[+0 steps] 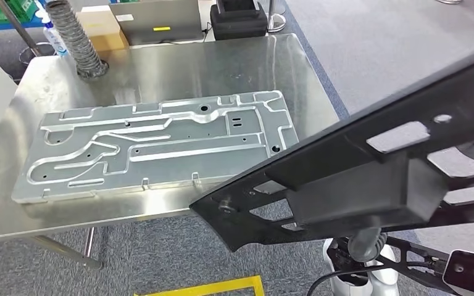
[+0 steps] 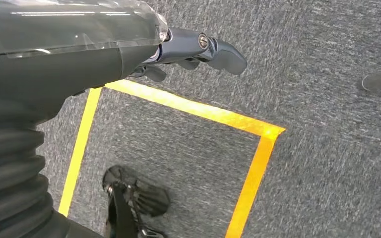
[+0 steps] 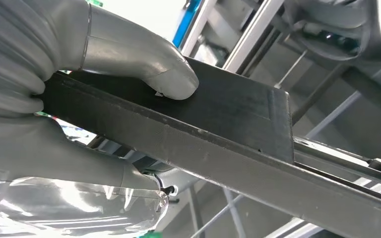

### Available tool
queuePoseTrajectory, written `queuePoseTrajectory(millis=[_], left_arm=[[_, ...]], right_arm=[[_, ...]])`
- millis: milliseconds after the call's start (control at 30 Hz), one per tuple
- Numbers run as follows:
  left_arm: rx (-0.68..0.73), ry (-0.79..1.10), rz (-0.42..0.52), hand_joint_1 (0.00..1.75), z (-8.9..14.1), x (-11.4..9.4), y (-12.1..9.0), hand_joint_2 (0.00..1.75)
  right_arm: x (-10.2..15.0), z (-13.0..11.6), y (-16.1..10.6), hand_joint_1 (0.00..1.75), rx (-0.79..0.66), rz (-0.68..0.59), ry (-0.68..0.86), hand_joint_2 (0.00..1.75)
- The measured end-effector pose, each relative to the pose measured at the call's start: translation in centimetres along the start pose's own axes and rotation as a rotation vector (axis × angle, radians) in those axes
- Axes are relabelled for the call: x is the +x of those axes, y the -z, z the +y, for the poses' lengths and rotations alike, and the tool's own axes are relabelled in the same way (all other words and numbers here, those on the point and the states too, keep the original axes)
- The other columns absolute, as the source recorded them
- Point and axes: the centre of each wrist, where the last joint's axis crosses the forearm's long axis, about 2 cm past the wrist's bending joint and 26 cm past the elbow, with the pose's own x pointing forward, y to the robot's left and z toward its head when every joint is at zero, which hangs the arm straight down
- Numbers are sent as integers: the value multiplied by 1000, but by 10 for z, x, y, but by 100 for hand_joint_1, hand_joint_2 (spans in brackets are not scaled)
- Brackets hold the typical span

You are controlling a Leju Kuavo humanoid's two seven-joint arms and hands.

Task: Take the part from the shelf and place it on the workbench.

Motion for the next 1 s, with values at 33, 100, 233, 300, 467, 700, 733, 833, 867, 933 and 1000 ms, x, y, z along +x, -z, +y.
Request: queuePoseTrajectory(millis=[33,100,233,300,467,700,733,833,867,933,1000], left_arm=[[-1,0,2,0,1,-1,0,175],[-6,5,3,0,1,-2,-1,175],[-15,7,-9,0,1,0,0,175],[-19,8,-17,0,0,2,1,175],[-21,10,-29,0,-1,5,2,175],[-31,12,-39,0,-5,6,2,175],[-33,12,-40,0,-6,6,2,175],[-36,11,-40,0,-7,6,1,175],[-38,11,-42,0,-8,6,1,175],[-40,10,-44,0,-8,6,1,175],[-42,13,-42,0,-8,6,1,175]], right_arm=[[-1,0,0,175,-15,7,-19,175],[-5,-2,0,175,-43,22,-54,175],[-17,-20,3,175,-60,48,-100,175],[-22,-33,5,175,-75,63,-148,175],[-27,-69,11,175,-112,107,-312,175],[-46,-136,28,175,-180,278,-904,175],[-48,-142,30,175,-177,288,-929,175],[-53,-150,33,175,-167,319,-963,175],[-55,-152,35,175,-158,335,-992,175],[-61,-156,44,175,-119,387,-1106,175],[-73,-157,57,175,-22,458,-1251,175]])
